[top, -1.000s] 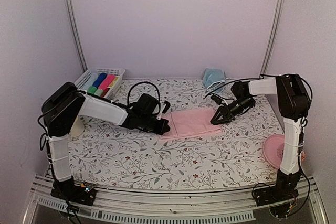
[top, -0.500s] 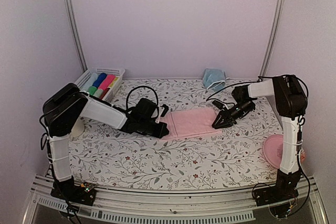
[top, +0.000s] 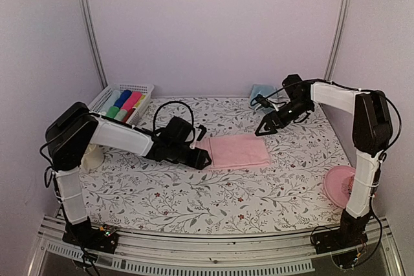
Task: Roll the towels
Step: Smooth out the towel at the center of the board.
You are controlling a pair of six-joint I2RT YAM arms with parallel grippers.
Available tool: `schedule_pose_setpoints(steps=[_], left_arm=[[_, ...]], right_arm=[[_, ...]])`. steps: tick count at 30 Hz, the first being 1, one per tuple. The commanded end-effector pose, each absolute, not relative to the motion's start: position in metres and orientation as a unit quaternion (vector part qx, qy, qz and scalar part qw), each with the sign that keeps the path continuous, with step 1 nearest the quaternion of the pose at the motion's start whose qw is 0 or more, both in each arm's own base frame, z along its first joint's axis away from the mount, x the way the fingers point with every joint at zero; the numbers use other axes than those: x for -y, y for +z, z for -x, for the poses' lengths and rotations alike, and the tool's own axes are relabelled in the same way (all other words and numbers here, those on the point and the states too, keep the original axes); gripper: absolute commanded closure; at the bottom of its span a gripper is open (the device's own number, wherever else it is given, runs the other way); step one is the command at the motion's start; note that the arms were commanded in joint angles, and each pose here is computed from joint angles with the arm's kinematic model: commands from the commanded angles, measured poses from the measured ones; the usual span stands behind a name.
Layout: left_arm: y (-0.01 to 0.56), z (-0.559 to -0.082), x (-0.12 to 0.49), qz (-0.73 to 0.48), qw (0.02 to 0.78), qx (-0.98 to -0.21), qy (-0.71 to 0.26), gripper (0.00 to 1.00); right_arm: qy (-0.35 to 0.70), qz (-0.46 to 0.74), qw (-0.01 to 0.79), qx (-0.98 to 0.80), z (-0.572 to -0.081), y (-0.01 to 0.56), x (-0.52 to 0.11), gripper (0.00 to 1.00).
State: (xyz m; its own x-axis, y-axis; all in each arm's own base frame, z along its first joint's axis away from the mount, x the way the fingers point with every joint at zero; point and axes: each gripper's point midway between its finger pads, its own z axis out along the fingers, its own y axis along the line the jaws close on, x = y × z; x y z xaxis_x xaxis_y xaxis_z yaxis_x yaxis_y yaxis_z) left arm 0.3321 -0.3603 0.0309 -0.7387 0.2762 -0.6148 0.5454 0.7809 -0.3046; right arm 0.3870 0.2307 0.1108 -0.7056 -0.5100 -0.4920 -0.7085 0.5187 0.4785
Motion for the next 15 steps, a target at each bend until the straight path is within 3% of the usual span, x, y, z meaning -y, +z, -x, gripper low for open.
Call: schedule_pose_setpoints(steps=[1,5,11,15], left_arm=[[0.053,-0.336,0.352,-0.220,0.301,-0.901,-0.222,0.29],[0.055,-0.335,0.355,-0.209,0.302,-0.898,-0.243,0.15],[0.074,-0.333,0.376,-0.183,0.296,-0.868,-0.355,0.11],[0.071,-0.342,0.377,-0.163,0.297,-0.873,-0.351,0.03]], right_arm=[[0.235,0.400,0.238,-0.853,-0.419,0.144,-0.235,0.01],[0.178,0.385,0.275,-0.863,-0.445,0.152,-0.230,0.01],[0.151,0.354,0.280,-0.879,-0.453,0.137,-0.221,0.01],[0.132,0.353,0.286,-0.881,-0.454,0.135,-0.215,0.01]])
